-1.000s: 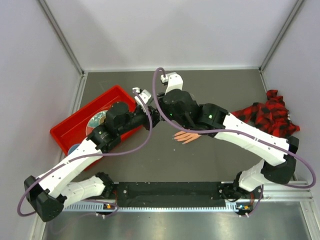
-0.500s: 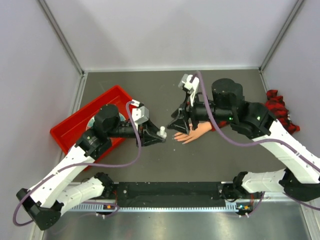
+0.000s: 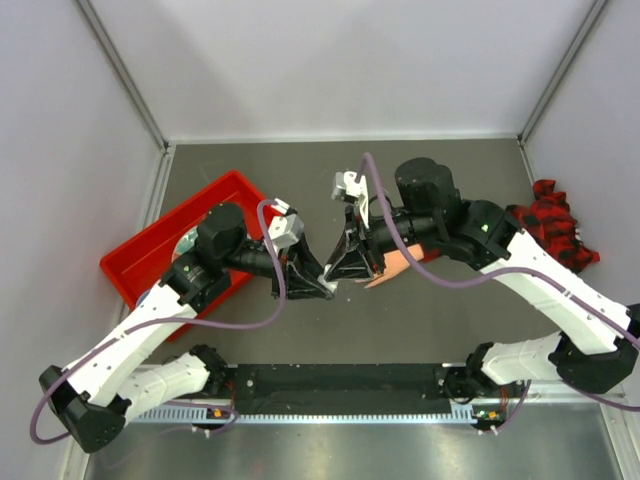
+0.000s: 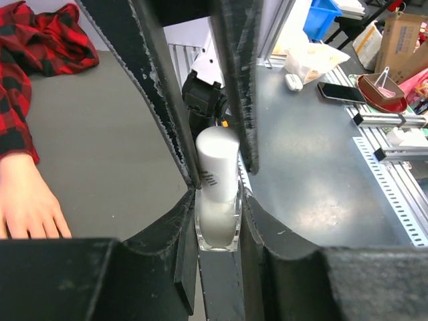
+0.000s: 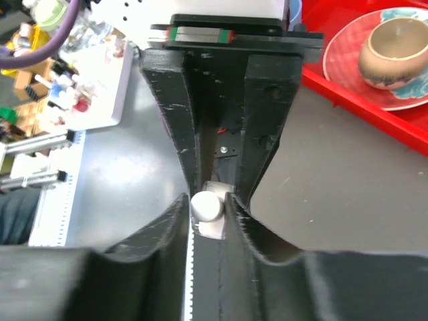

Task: Paint the nails

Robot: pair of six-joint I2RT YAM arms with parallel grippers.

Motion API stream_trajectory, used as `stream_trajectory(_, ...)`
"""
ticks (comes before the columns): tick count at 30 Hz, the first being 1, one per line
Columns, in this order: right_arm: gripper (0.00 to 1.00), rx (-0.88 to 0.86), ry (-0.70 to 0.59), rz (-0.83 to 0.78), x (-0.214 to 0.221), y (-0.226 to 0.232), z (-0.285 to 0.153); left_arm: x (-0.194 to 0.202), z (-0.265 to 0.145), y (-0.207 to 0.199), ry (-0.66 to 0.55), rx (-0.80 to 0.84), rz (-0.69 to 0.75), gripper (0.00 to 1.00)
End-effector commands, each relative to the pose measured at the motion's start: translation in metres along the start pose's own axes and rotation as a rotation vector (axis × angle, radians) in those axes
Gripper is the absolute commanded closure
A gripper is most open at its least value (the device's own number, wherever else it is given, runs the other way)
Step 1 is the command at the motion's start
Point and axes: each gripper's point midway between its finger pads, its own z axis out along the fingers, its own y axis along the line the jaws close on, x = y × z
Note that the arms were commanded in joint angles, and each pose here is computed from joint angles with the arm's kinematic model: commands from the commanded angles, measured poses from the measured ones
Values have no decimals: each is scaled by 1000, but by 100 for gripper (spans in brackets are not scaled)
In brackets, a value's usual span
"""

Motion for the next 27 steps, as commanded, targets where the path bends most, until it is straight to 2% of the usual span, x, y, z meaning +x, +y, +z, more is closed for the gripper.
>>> stream_trajectory(1,82,-11,-48,-24,-13,1,-1,-24,-1,-4,-46,9,86,100)
stream_trajectory(2,97,2,-57,-16,-15,-2,0,-23,-1,0,-43,-13,82,100)
stream_trajectory(3,100,47,-65,-7,-17,-9,1,-25,-2,12,-48,-86,95,100)
stream_trajectory(5,100,133,-82,47,-18,-24,2,-29,-9,37,-62,-247,119,100)
stream_trajectory(6,100,248,-103,59,-20,-42,2,-34,-23,72,-84,-465,126,100)
stream_trajectory(7,100,345,-106,78,-18,-56,3,-37,-33,89,-96,-582,126,100)
stream_trajectory(8,100,475,-114,113,-15,-73,1,-38,-43,106,-106,-684,124,100)
stream_trajectory(9,100,744,-135,121,-10,-100,-11,-44,-71,135,-136,-916,117,100)
stream_trajectory(11,100,967,-148,249,4,-125,-17,-44,-100,161,-168,-1138,78,100)
stream_trajectory(13,100,1086,-151,295,13,-133,-20,-49,-110,170,-190,-1211,91,100)
stream_trajectory(15,100,1103,-158,319,8,-135,-11,-54,-106,171,-214,-1188,114,100)
stream_trajectory(17,100,1092,-171,319,-1,-132,-11,-60,-91,164,-237,-1093,147,100)
stream_trajectory(19,100,1013,-186,288,-13,-123,-6,-58,-77,155,-211,-997,163,100)
stream_trajectory(21,82,887,-194,242,-29,-107,-4,-46,-56,136,-150,-835,161,100)
stream_trajectory(22,62,830,-196,227,-34,-101,-2,-40,-48,126,-128,-767,165,100)
stream_trajectory(23,55,801,-198,211,-38,-103,-9,-36,-35,99,-108,-616,198,100)
stream_trajectory(24,49,681,-182,198,-40,-88,-4,-33,-31,86,-102,-550,212,100)
stream_trajectory(25,41,631,-206,171,-46,-77,-15,-27,-26,74,-87,-481,213,100)
stream_trajectory(26,37,610,-195,127,-43,-78,-21,-28,-26,58,-90,-431,225,100)
stream_trajectory(27,33,499,-193,93,-45,-62,-17,-20,-23,43,-67,-357,205,100)
